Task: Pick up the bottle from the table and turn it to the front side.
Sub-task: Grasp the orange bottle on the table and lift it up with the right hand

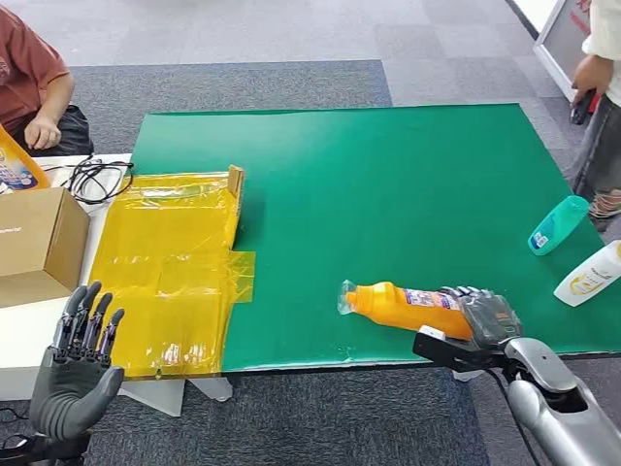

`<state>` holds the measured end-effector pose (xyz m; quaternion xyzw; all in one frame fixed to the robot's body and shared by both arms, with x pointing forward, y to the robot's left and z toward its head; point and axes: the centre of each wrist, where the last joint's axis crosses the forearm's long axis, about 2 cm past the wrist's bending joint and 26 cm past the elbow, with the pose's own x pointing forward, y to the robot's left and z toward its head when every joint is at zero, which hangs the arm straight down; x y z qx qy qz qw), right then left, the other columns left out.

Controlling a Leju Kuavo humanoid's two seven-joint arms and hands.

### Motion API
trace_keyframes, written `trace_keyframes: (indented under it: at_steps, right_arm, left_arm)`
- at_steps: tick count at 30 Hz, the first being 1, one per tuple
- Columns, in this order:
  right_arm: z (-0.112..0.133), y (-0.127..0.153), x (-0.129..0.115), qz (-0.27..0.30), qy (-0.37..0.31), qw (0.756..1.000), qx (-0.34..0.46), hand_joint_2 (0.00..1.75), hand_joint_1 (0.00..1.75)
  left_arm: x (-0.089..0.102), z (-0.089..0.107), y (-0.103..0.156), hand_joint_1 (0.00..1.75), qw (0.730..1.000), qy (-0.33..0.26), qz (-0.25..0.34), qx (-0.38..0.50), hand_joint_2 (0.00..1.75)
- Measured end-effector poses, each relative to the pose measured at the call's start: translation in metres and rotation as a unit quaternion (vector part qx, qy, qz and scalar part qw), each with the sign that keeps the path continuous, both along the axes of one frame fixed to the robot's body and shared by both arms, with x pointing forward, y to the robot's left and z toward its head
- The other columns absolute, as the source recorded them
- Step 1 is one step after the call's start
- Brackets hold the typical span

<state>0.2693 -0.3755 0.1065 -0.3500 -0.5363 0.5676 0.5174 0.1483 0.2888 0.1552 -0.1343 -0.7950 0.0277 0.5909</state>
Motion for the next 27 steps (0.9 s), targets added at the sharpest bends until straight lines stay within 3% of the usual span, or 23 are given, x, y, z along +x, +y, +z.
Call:
trace_keyframes:
  at_steps: [6, 12, 17, 23, 27]
  right_arm:
    - [-0.001, 0.014, -0.007, -0.015, 0.037, 0.990, 0.139, 1.75, 1.75]
    - [-0.008, 0.040, -0.012, -0.031, 0.057, 0.939, 0.337, 1.75, 1.75]
    - [-0.007, 0.055, -0.009, -0.042, 0.049, 0.909, 0.412, 1.75, 1.75]
    - [-0.006, 0.066, -0.006, -0.044, 0.039, 0.895, 0.442, 1.75, 1.75]
    - [0.014, 0.081, 0.013, -0.035, 0.010, 0.873, 0.486, 1.75, 1.75]
  left_arm:
    - [0.003, 0.001, 0.000, 0.00, 0.998, 0.008, 0.033, 0.055, 1.75]
    - [0.008, -0.009, 0.000, 0.00, 0.994, 0.047, 0.048, 0.083, 1.75]
    - [0.017, -0.014, 0.000, 0.00, 0.993, 0.050, 0.054, 0.093, 1.75]
    - [0.025, -0.015, -0.001, 0.00, 0.993, 0.039, 0.055, 0.099, 1.75]
    - [0.049, -0.004, -0.004, 0.00, 0.989, -0.009, 0.079, 0.125, 1.75]
